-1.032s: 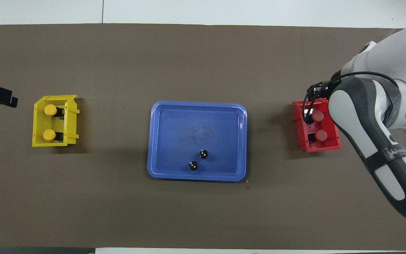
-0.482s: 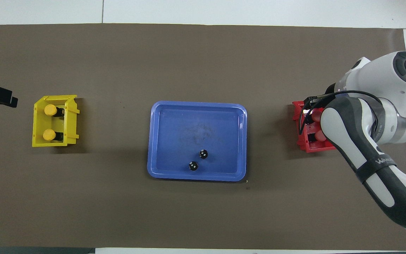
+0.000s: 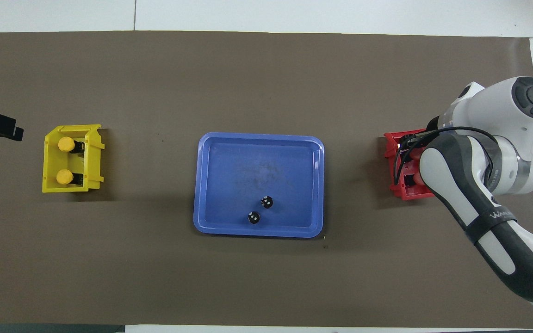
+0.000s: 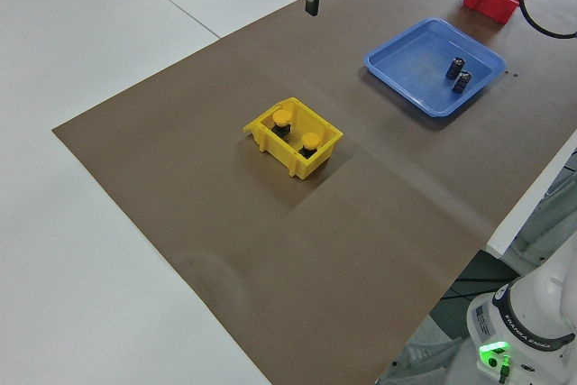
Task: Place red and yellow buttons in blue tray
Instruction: 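Reach the right gripper into the red holder and grasp a red button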
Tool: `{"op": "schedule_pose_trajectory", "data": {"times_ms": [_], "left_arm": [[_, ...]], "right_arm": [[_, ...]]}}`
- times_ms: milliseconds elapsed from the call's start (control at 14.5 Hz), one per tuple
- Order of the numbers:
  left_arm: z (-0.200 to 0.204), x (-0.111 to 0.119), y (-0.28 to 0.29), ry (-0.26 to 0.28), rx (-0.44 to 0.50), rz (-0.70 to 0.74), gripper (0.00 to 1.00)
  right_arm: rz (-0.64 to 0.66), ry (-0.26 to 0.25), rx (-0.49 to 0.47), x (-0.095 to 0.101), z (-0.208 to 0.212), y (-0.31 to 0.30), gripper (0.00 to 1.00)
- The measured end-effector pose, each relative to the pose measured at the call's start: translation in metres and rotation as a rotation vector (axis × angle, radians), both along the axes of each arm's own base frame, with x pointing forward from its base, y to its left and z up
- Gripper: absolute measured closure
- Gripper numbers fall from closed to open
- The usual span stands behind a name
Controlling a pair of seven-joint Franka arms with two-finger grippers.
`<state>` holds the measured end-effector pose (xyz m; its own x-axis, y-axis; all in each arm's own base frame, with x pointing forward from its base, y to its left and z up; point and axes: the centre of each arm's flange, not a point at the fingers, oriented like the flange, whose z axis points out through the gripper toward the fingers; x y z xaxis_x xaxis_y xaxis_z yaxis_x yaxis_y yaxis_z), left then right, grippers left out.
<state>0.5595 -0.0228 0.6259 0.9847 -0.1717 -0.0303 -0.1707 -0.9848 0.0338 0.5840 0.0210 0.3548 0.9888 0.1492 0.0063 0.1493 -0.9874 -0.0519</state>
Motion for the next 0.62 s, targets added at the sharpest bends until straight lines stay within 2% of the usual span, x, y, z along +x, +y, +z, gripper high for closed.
{"op": "schedule_pose_trajectory", "data": {"times_ms": [344, 482, 550, 619], "left_arm": [[0.0, 0.0, -0.003, -0.004, 0.0, -0.004, 0.0], [0.0, 0.0, -0.006, -0.003, 0.0, -0.01, 0.0], [0.0, 0.0, -0.006, -0.003, 0.0, -0.011, 0.0], [0.0, 0.0, -0.006, -0.003, 0.0, -0.01, 0.0]], "right_arm": [[0.021, -0.002, -0.002, -0.01, -0.01, -0.002, 0.42], [0.024, -0.002, -0.002, -0.013, -0.012, -0.002, 0.45], [0.024, 0.0, -0.002, -0.015, -0.012, -0.002, 0.53], [0.024, 0.001, -0.002, -0.016, -0.013, -0.003, 0.53]]}}
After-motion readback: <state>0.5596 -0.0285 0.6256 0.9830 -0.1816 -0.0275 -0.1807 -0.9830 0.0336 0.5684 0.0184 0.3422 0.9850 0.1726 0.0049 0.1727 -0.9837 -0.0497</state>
